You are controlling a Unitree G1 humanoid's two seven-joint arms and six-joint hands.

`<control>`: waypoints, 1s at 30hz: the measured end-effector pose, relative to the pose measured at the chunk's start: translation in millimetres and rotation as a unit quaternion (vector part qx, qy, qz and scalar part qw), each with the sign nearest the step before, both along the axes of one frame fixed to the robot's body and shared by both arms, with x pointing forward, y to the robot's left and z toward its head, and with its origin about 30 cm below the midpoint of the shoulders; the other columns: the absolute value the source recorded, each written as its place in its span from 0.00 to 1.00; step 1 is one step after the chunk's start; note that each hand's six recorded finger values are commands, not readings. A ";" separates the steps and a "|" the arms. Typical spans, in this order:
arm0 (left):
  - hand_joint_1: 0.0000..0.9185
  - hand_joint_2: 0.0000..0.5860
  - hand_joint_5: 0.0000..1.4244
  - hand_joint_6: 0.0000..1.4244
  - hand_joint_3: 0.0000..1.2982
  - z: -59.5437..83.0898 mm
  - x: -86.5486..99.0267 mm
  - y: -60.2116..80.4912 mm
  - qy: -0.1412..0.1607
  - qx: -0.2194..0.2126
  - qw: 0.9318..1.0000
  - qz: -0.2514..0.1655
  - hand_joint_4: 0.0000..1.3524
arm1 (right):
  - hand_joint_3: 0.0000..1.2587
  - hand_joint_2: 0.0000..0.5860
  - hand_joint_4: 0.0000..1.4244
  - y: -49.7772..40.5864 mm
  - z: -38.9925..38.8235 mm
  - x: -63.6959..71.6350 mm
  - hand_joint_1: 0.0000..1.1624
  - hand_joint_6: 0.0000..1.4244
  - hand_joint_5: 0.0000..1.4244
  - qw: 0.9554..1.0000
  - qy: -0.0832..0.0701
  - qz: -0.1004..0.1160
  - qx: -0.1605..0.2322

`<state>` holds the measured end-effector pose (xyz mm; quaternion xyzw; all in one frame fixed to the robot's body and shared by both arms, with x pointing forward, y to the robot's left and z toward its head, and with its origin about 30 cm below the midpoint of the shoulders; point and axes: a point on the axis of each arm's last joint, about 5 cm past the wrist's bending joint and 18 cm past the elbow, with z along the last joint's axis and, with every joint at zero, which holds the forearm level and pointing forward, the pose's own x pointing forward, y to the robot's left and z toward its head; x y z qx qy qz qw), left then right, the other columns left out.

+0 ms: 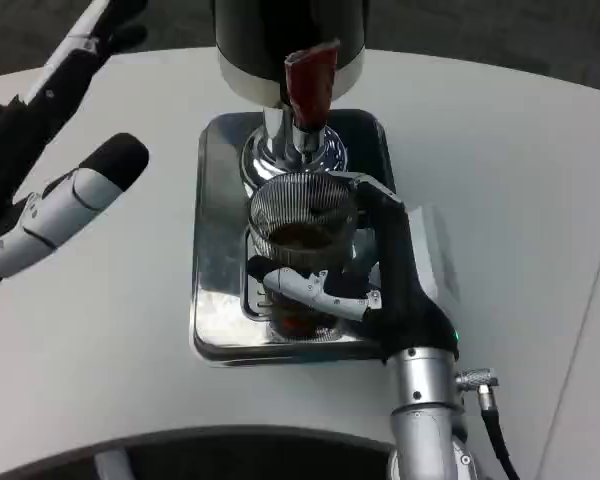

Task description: Grasp the cup under the faucet to collect the drink, then remove the cup.

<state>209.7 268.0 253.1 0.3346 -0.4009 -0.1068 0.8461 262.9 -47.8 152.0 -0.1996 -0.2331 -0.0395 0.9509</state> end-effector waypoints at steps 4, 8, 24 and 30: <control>0.00 0.32 0.00 0.00 0.00 -3.8 -3.7 0.1 0.011 0.008 1.000 0.005 0.00 | 0.49 0.19 0.58 -2.4 -0.4 -6.2 0.94 0.84 0.63 1.000 0.000 -0.002 -0.007; 0.00 0.30 0.00 0.00 0.00 -3.5 -11.3 0.3 0.019 0.078 0.996 0.036 0.00 | 0.50 0.18 0.58 -4.9 3.1 -14.6 0.95 0.84 0.63 1.000 -0.006 0.008 -0.023; 0.00 0.15 0.00 0.00 0.00 -24.3 -48.9 -7.2 0.161 0.228 0.946 0.166 0.00 | 0.51 0.16 0.60 -15.1 0.4 -40.7 0.95 0.87 0.64 0.999 0.015 0.029 -0.031; 0.00 0.12 0.00 0.00 0.00 -29.5 -55.0 -14.0 0.195 0.251 0.925 0.209 0.00 | 0.51 0.16 0.60 -18.1 2.9 -48.6 0.95 0.87 0.64 0.999 0.005 0.031 -0.037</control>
